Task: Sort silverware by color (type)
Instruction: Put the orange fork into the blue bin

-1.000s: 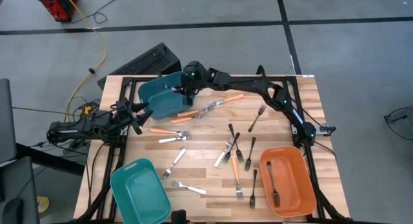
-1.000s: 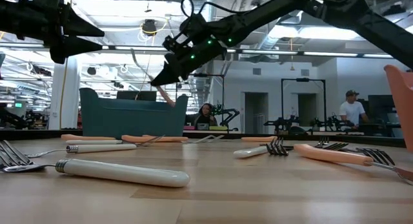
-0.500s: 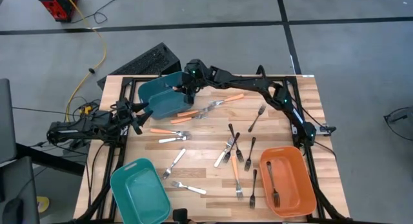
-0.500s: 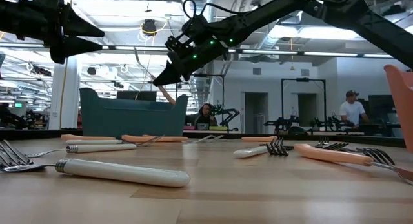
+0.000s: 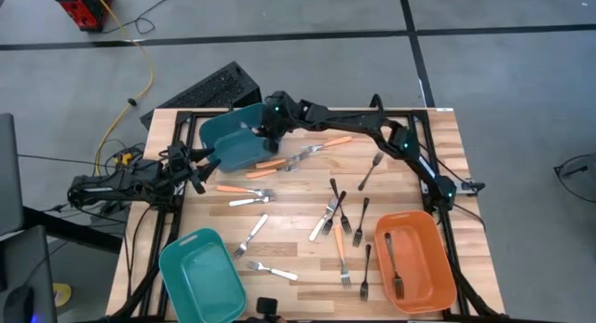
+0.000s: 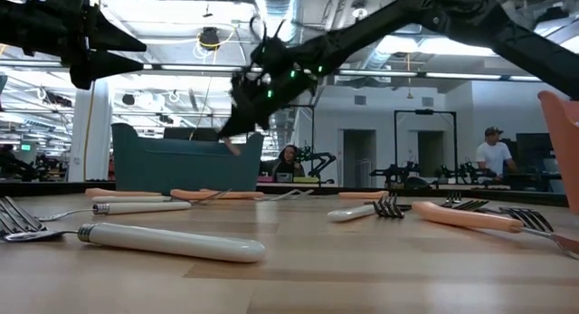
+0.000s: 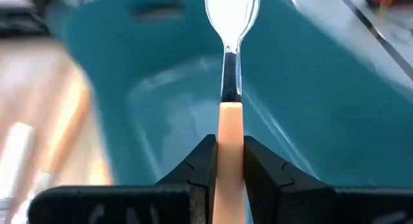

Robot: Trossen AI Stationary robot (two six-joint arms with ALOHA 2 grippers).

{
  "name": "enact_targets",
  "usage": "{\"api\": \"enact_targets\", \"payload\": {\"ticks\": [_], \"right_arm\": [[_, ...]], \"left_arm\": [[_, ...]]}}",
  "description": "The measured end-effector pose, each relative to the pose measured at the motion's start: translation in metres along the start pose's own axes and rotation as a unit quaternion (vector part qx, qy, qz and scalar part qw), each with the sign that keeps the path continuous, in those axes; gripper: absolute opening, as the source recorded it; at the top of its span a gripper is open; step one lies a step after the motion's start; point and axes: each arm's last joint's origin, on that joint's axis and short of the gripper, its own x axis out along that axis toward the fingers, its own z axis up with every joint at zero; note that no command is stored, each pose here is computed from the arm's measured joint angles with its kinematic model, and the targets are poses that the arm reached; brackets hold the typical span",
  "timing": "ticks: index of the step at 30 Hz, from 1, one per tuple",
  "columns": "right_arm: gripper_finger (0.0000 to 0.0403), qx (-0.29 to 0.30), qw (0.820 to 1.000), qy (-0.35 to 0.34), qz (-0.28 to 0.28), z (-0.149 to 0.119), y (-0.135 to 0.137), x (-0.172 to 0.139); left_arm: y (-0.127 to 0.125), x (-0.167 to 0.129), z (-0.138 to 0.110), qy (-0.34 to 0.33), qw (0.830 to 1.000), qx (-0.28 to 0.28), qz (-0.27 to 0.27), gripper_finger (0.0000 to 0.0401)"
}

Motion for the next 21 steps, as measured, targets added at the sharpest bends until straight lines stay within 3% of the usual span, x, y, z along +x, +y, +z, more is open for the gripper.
{"api": "enact_targets", "payload": {"ticks": [21], "right_arm": [[0.0082,0.013,0.999,0.004,-0.035,-0.0043,0.0057,0.0101]], "left_arm": [[0.0002,0.0000,0.0001,-0.001,1.000,0.000,0.003,0.0235]]}}
